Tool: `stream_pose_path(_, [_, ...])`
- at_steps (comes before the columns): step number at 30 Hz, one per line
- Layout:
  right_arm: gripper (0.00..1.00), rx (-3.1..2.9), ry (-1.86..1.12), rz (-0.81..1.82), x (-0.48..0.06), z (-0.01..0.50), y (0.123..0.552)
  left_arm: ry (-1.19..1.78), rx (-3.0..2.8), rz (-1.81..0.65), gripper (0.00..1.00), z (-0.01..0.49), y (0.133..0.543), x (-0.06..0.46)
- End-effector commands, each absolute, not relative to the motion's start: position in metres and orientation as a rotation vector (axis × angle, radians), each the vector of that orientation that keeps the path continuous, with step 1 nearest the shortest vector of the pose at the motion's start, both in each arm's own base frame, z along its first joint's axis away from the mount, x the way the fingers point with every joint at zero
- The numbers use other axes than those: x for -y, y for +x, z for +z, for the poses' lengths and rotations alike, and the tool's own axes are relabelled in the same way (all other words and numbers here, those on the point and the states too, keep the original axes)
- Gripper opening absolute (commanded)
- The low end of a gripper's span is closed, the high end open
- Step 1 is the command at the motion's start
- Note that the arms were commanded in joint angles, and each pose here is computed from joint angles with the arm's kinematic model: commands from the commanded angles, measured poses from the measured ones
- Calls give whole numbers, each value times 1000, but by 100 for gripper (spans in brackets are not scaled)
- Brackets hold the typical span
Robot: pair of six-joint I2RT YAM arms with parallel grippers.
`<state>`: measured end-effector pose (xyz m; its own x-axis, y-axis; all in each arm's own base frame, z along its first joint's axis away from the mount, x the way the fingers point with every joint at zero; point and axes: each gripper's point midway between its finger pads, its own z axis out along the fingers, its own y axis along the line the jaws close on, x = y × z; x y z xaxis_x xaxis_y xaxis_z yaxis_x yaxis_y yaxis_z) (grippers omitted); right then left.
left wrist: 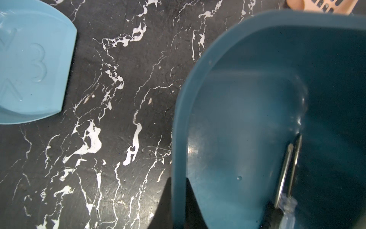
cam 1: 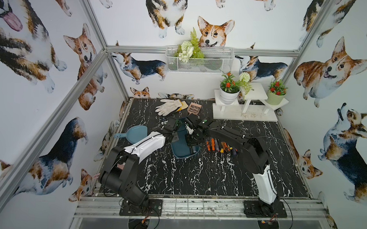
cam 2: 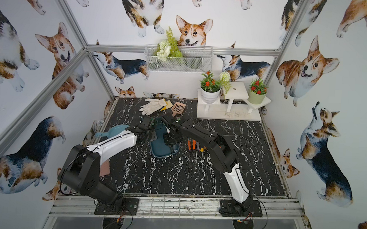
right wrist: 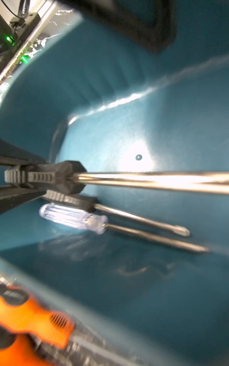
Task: Take out the screwdriver from the storage box
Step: Pick up the screwdriver from the storage box, then place the screwdriver at the center of the board.
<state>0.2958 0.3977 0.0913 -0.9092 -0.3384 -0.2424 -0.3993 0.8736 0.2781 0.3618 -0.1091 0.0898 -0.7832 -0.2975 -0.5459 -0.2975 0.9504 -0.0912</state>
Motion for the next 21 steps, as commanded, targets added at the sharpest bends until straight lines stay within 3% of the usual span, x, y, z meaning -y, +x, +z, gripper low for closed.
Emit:
stream_pose_path(1, [0,-2813,-556,476,-392,104,303,-420,-2509,-1,0,93,365,110])
stream_pose_path(12, [0,-2797,-440,363,-311,132,319,-415,-2509,-8,0,94,367,111])
stream_pose_path(21, [0,-2929,-447,1,-239,95,310,-410,-2498,-16,0,99,366,111])
